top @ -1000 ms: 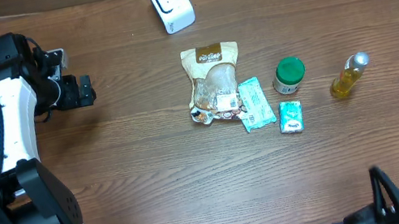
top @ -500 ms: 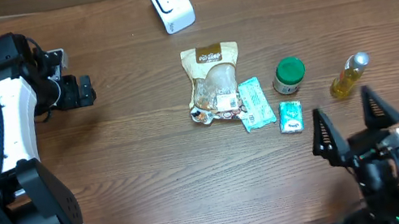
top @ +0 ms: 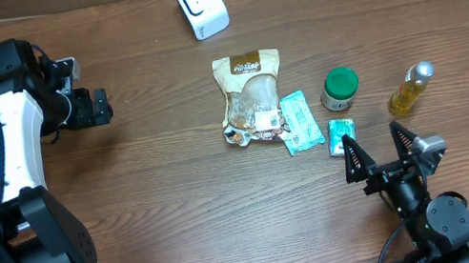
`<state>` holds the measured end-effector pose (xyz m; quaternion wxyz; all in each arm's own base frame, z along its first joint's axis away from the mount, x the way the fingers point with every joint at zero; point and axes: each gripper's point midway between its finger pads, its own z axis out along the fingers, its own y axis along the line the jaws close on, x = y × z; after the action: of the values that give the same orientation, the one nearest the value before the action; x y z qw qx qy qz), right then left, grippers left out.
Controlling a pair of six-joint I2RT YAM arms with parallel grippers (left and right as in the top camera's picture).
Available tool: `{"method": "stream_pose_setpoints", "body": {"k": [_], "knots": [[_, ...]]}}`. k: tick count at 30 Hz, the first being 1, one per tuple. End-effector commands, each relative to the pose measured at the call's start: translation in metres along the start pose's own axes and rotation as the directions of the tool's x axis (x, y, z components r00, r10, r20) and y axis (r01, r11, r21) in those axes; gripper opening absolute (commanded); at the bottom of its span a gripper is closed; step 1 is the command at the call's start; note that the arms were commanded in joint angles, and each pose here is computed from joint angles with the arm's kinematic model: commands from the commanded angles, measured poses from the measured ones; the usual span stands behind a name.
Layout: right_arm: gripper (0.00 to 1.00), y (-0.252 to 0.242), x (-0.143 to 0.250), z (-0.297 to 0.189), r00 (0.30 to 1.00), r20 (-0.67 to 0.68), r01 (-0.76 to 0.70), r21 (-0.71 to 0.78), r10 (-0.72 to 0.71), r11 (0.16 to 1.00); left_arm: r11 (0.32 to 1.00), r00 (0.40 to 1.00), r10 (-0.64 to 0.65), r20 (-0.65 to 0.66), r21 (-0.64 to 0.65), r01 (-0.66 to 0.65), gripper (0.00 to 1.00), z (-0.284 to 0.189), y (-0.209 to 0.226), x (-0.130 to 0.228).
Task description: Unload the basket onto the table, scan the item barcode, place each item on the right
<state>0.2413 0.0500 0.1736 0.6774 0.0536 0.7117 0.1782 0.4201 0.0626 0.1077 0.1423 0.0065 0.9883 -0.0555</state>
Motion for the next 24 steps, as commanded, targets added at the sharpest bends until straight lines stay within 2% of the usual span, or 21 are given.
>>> {"method": "stream_pose_setpoints", "body": {"k": [1,5,14,24], "knots": [[1.0,-0.02,-0.005,0.0,0.999,0.03,0.034,0.084,-0.037,0.996,1.0,1.0,-0.007,0.02,-0.005,0.007,1.0,-0.005,-0.001,-0.006],[1.0,-0.034,-0.01,-0.002,0.997,0.045,0.055,0.145,-0.062,0.988,1.0,1.0,-0.007,0.02,-0.005,0.007,1.0,-0.005,-0.001,-0.006],[1.0,-0.026,-0.005,-0.001,0.933,-0.006,0.358,0.095,-0.359,0.929,1.0,1.0,-0.007,0.02,-0.005,0.007,1.0,-0.005,-0.001,-0.006],[1.0,-0.026,-0.006,-0.001,0.934,-0.005,0.355,0.094,-0.356,0.93,1.0,1.0,-0.007,0.02,-0.005,0.007,0.99,-0.005,-0.001,-0.006]]}}
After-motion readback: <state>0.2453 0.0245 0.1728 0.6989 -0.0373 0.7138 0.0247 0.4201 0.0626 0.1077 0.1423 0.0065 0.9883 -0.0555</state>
